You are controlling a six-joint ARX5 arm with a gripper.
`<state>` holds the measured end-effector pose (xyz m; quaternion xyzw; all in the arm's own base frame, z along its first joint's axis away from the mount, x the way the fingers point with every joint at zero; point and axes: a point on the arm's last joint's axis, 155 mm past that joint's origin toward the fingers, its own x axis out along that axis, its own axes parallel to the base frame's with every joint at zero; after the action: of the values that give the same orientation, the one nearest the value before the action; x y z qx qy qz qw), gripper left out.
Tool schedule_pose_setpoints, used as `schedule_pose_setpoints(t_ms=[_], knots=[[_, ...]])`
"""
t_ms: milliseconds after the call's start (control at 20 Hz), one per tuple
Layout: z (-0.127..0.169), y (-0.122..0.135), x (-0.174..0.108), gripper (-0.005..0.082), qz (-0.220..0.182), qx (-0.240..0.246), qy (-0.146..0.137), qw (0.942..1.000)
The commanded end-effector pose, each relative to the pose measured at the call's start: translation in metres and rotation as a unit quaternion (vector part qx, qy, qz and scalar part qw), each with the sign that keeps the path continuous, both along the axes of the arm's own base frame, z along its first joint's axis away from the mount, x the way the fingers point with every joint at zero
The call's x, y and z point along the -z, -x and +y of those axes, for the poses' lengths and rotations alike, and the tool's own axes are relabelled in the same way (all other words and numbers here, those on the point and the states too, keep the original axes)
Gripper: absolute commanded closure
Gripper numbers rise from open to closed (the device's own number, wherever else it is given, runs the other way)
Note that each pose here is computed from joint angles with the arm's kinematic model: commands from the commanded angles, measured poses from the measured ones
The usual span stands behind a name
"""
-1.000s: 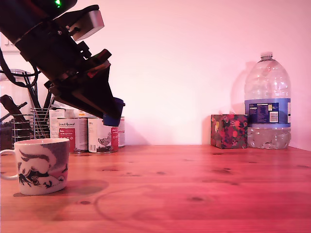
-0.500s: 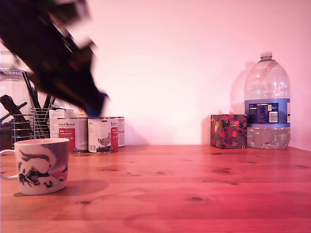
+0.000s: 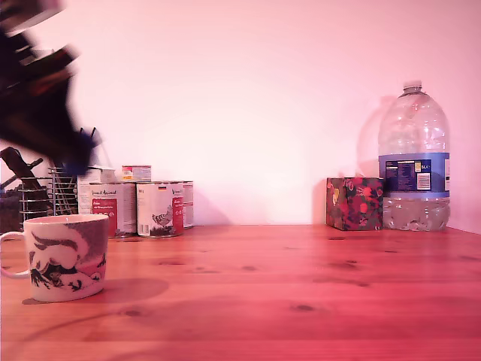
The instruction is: Pick up the coffee capsules from the table one by one and drop them inside the nearest coffee cup
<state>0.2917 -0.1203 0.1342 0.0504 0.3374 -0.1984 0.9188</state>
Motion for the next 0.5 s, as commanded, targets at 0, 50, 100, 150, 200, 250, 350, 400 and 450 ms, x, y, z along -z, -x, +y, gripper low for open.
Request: schedule_pose_setpoints(t_ms=[0, 50, 100, 150, 200, 250, 350, 400, 450], knots=[[0.004, 0.0, 0.008, 0.0569, 0.008, -0.01, -0.003, 0.9999], [0.005, 0.0, 0.009, 0.0569, 0.009, -0.011, -0.004, 0.9999], [0.004, -0.002, 0.01, 0.0569, 0.008, -0.011, -0.004, 0.9999], [0.003, -0.005, 0.011, 0.0569, 0.008, -0.011, -0.004, 0.9999], [0.003, -0.007, 0.013, 0.0569, 0.011, -0.012, -0.005, 0.9999], [0.003, -0.01, 0.014, 0.0569, 0.016, -0.014, -0.007, 0.9998], [0.002, -0.018, 0.017, 0.0569, 0.027, -0.016, -0.011, 0.9994], [0.001, -0.023, 0.018, 0.0569, 0.031, -0.017, -0.012, 0.9993], [-0.001, -0.028, 0.018, 0.0569, 0.035, -0.017, -0.014, 0.9992]])
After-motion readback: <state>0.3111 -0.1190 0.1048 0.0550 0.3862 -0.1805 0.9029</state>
